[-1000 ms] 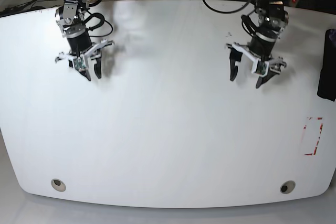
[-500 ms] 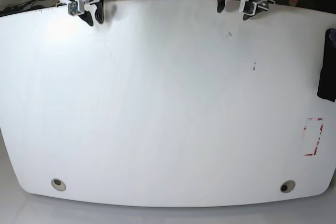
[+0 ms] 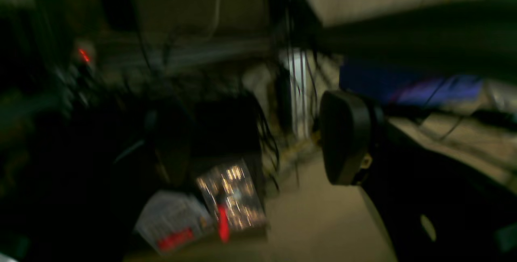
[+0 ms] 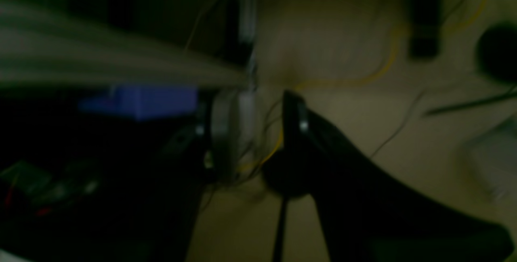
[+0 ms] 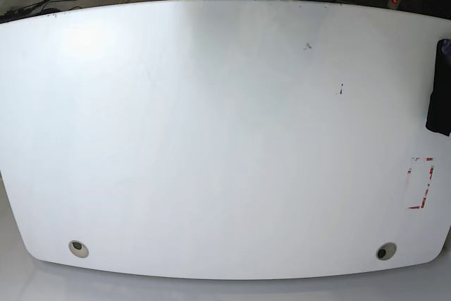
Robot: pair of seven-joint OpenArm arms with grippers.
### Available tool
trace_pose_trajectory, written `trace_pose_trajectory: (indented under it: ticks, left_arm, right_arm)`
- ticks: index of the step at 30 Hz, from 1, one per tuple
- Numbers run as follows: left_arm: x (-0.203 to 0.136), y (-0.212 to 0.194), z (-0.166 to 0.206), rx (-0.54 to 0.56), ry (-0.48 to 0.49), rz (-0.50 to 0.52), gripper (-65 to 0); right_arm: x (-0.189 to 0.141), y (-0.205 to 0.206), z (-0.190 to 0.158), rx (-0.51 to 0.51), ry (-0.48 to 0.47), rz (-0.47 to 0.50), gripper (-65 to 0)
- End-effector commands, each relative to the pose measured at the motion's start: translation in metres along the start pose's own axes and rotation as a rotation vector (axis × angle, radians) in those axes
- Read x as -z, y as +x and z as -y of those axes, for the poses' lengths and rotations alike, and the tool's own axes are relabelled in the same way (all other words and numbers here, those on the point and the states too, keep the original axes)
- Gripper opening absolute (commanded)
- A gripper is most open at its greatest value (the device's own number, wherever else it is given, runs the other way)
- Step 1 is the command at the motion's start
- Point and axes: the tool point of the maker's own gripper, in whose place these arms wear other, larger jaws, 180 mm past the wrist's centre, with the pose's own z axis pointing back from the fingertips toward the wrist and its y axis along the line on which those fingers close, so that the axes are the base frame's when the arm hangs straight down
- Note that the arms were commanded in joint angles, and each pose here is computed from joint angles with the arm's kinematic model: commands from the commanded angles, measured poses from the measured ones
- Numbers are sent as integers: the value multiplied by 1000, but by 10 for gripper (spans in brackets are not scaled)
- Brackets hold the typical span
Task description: Fold the T-shirt properly
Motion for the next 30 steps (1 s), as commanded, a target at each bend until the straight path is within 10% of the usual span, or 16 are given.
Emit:
trace_pose_trajectory:
  ticks: [1,21,30]
  left_arm:
    - [9,-29,1,-30,-10,-72,-204]
    - [127,-77,-48,-118,-21,-336,-204]
    - [156,-74,-75,-194,134,-315,-204]
  right_arm:
    - [5,-23,7,22,1,-49,-484]
    - [112,-82,57,76,-49,-285,-484]
    - [147,-72,60,49,-44,-335,-480]
